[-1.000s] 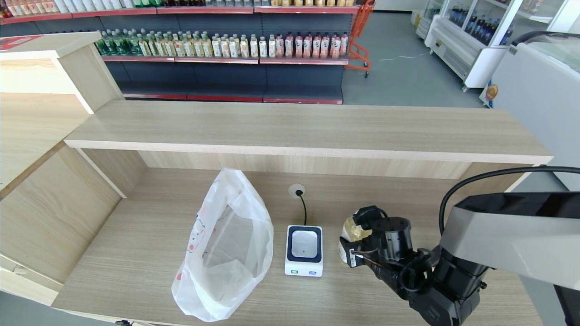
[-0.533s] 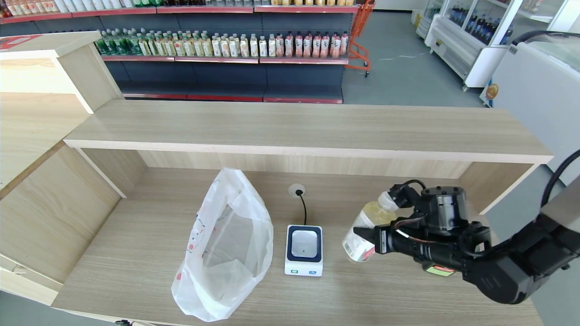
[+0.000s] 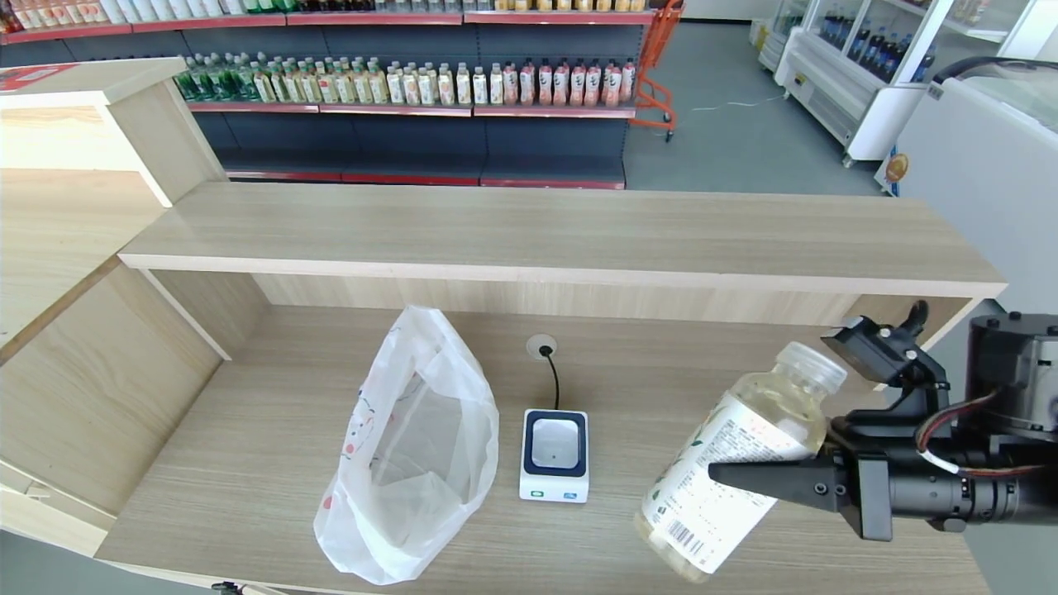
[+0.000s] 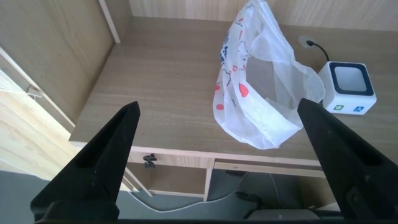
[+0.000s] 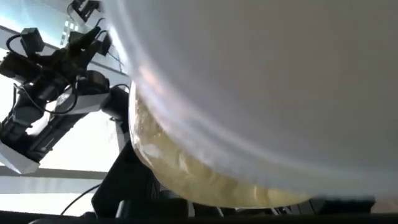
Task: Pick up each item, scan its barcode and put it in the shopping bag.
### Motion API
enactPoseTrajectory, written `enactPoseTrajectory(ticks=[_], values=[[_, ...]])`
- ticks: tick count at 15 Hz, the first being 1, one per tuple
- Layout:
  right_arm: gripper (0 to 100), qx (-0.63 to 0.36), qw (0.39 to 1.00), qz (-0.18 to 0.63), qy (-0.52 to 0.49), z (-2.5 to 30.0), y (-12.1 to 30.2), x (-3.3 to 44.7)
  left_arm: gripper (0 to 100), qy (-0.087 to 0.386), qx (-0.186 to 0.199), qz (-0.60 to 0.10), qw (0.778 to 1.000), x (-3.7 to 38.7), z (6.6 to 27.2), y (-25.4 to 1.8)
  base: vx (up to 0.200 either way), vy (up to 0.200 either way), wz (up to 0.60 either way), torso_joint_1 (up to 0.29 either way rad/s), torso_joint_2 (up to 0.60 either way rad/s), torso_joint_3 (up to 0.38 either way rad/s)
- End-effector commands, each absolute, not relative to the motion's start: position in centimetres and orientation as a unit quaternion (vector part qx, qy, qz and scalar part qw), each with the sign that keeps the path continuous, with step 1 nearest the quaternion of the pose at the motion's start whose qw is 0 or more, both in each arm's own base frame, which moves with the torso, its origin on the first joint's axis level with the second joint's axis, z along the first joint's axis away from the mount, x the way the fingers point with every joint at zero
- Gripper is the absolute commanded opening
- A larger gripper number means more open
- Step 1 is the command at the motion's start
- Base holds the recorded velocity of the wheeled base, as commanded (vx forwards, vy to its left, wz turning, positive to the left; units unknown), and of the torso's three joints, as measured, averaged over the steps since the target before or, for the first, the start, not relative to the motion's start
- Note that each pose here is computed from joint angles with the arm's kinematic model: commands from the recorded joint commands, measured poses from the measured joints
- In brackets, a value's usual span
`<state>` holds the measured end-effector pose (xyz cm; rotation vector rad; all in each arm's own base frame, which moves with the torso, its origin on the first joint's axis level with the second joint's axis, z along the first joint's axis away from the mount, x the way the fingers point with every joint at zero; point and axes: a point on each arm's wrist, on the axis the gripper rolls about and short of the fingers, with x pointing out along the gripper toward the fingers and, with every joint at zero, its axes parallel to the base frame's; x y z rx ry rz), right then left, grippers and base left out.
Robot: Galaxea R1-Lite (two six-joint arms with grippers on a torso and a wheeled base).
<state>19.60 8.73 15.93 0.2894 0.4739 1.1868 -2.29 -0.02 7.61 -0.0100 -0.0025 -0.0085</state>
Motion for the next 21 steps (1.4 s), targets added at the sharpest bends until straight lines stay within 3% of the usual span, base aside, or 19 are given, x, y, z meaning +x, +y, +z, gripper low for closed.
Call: enactPoseTrajectory(ticks=[1,10,21], values=[[0,0.122,0.782,0.578,0.2,16.9,9.2,18.0,100,-0.002,-0.005,-0.004,1.0,-2.3,7.6,0.0,0.0,0.0,0.0,0.0,0.0,0.0],[0,0.108,0.737,0.634,0.208,17.4,11.6,15.9,100,-0.002,-0.005,-0.005,1.0,-2.3,7.6,0.0,0.0,0.0,0.0,0.0,0.0,0.0],[0,0.1,0.755,0.615,0.205,17.4,11.6,16.1,100,-0.002,-0.005,-0.005,1.0,-2.3,7.6,0.0,0.0,0.0,0.0,0.0,0.0,0.0]])
